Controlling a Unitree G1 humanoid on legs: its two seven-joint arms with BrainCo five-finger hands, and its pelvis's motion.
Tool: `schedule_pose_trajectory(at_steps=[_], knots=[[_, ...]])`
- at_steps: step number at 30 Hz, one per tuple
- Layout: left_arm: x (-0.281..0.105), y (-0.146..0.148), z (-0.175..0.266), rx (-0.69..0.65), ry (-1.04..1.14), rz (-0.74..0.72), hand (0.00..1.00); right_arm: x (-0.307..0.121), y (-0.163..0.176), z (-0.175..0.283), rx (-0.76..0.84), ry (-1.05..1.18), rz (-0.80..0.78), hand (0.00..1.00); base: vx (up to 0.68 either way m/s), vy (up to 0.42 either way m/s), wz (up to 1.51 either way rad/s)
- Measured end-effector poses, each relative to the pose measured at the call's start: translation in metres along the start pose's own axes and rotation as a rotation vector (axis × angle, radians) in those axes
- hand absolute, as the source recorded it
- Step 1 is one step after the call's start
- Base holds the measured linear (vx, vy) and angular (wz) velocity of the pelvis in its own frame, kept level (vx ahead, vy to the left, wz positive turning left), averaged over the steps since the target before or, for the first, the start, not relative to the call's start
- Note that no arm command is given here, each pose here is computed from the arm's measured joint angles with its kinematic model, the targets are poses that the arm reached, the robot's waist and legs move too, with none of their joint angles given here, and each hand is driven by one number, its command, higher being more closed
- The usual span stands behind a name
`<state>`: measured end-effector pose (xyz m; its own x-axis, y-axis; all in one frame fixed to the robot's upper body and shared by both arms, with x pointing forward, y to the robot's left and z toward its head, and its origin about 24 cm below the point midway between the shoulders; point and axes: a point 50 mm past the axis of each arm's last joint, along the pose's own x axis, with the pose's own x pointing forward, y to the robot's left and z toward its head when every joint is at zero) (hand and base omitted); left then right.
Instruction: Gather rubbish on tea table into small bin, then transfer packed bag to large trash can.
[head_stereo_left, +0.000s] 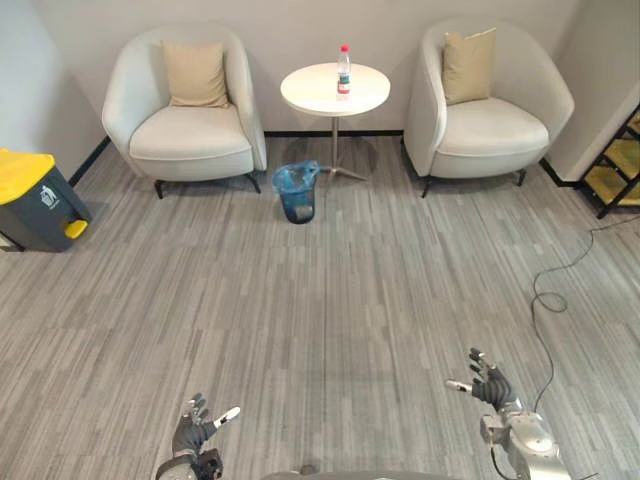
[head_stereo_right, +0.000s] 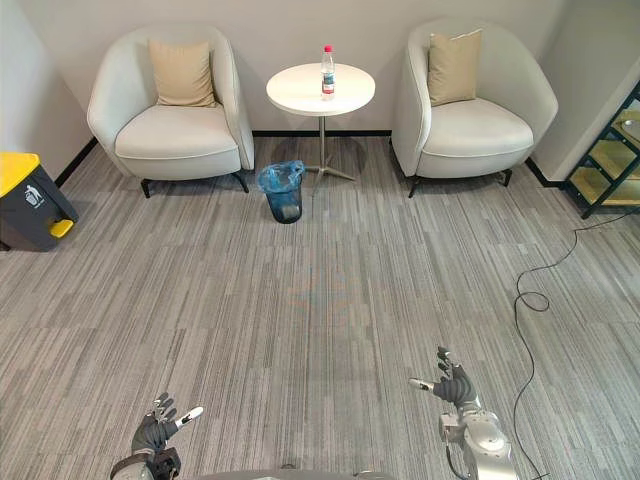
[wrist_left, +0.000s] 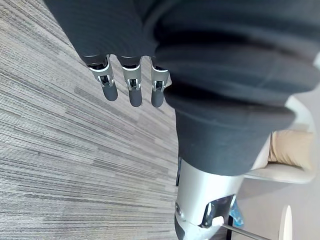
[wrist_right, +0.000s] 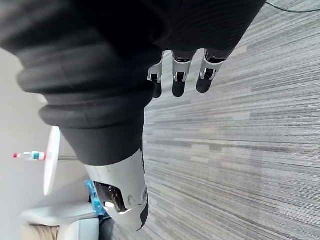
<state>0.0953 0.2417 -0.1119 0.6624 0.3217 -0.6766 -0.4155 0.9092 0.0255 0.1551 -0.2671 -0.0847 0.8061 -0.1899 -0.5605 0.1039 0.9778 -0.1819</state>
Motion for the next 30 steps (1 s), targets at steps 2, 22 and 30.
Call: schedule_pose_trajectory(at_steps=[2,22,30], knots=[[0.0,0.0,-0.001,0.0,0.002,0.0,0.0,0.0,0.0,-0.003,0.004,0.011,-0.001,0.0,0.0,0.0,0.0],[0.0,-0.006,0.003,0.027,-0.013,0.015,0.0,0.01,0.005,0.002,0.105,0.01,-0.016,0.0,0.0,-0.005,-0.06],[0.004,-0.019,0.03,0.012,-0.122,-0.013,0.0,0.016,0.01,0.012,0.13,-0.017,-0.026,0.0,0.14,0.061,-0.11]])
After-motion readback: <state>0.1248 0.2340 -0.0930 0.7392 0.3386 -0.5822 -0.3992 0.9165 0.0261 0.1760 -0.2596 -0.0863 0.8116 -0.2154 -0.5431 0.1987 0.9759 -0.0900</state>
